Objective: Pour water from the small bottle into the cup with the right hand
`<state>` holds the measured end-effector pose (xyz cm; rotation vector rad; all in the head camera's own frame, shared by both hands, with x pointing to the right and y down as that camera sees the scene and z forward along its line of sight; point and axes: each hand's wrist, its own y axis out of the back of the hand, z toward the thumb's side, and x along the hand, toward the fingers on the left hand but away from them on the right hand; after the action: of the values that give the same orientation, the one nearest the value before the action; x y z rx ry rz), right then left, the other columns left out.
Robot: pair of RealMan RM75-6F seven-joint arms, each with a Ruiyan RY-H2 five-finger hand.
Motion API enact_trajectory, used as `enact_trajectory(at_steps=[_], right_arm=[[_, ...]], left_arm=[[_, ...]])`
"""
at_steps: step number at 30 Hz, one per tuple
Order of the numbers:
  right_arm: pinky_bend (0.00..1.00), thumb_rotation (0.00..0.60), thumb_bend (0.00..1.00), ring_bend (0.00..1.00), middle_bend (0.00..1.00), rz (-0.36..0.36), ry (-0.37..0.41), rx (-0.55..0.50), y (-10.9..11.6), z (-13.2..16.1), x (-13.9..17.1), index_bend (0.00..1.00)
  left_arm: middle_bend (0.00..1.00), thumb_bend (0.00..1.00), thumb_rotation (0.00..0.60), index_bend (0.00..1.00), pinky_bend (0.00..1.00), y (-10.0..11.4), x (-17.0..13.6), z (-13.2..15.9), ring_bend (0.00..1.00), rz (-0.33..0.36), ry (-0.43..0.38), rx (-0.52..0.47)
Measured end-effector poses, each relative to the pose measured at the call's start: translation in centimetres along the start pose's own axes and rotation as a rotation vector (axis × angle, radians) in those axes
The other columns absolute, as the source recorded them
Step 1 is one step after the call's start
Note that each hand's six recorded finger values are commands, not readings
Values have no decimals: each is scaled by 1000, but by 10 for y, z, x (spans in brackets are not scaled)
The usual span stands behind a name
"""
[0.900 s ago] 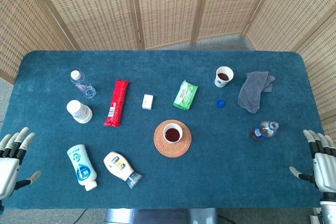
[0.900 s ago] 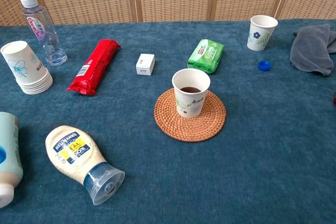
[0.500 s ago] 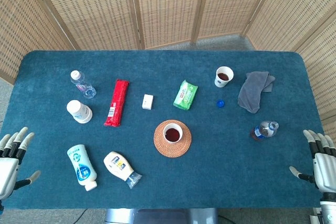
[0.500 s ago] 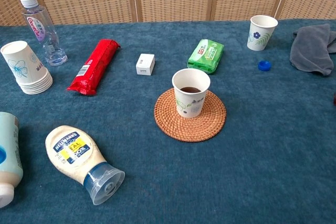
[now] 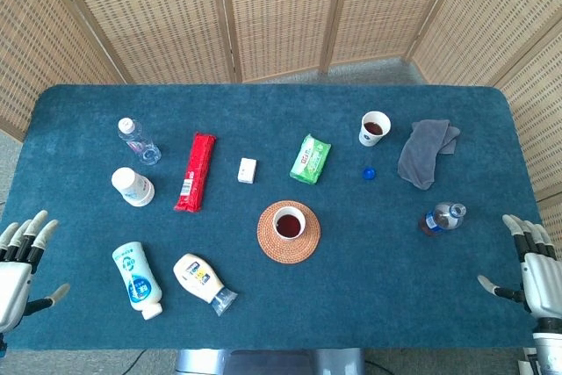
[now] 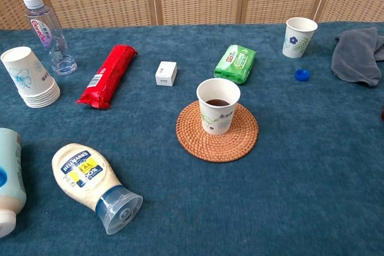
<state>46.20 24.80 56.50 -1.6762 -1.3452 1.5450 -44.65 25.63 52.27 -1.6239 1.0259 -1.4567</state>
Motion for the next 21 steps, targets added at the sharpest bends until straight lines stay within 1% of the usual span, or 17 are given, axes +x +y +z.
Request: enact_trajectory(at_steps=[5, 10, 14, 21], right_arm=[[0, 600, 0, 0, 0, 26, 11, -59, -13, -3, -6, 0], [0, 600, 0, 0, 0, 52, 3, -73, -24, -6, -12, 0], [0, 600, 0, 0, 0, 62, -13, -99, -29, -10, -15, 0], [0, 600, 0, 0, 0, 77, -48, -151, -35, -20, -22, 0]], left_arm=[[0, 146, 600, 0, 0, 7, 0, 3, 0, 12, -3, -32], [0, 147, 600, 0, 0, 12, 1, 3, 0, 10, -2, -54], [0, 146, 600, 0, 0, 16, 3, 3, 0, 7, 5, -76], [0, 146, 600, 0, 0, 29, 5, 4, 0, 25, 6, -123]])
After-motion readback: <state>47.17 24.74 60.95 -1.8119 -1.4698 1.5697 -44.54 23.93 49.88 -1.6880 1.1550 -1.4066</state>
